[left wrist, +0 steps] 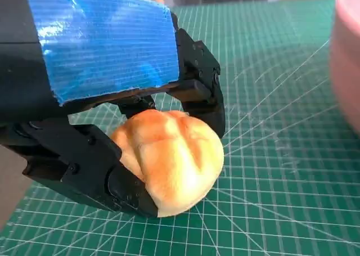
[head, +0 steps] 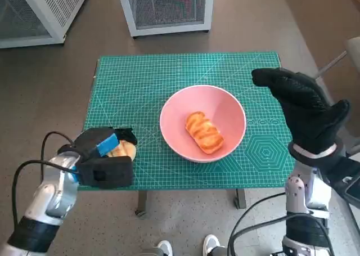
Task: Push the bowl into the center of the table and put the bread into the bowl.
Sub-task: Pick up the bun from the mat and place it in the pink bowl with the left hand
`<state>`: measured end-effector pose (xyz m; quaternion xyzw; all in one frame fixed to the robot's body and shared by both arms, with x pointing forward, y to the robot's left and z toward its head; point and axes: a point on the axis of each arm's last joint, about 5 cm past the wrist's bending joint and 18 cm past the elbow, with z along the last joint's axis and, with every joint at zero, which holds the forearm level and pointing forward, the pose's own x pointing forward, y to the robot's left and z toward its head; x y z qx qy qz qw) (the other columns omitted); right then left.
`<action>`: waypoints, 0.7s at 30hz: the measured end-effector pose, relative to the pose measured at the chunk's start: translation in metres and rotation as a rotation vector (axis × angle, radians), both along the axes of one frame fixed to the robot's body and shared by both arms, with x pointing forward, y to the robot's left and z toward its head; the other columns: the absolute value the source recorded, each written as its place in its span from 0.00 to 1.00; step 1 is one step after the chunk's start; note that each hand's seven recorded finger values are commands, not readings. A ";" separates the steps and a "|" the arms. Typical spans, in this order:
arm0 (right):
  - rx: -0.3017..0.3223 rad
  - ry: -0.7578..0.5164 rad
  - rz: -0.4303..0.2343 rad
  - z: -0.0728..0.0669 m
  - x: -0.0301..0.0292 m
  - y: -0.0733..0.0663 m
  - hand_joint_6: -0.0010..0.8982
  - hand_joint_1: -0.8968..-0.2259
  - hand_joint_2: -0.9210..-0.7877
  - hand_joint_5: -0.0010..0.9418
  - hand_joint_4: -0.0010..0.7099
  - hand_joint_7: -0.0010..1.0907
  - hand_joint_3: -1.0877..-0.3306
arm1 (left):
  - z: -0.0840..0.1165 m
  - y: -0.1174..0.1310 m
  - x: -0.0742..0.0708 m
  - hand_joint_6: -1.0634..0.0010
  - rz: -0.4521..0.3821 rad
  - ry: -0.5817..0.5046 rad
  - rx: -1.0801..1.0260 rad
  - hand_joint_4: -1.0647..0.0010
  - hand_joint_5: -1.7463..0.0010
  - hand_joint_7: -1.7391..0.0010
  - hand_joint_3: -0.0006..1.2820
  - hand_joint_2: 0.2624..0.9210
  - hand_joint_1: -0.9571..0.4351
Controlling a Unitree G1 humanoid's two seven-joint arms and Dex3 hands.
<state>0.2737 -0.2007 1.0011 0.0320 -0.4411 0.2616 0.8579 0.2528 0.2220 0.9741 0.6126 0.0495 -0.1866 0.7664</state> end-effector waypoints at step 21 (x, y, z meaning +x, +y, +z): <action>-0.009 0.015 0.011 -0.003 0.0028 0.000 0.04 0.65 0.00 0.00 0.54 0.56 0.79 | 0.093 -0.038 -0.010 0.40 -0.195 -0.394 -0.206 0.30 0.36 0.33 0.05 0.98 0.69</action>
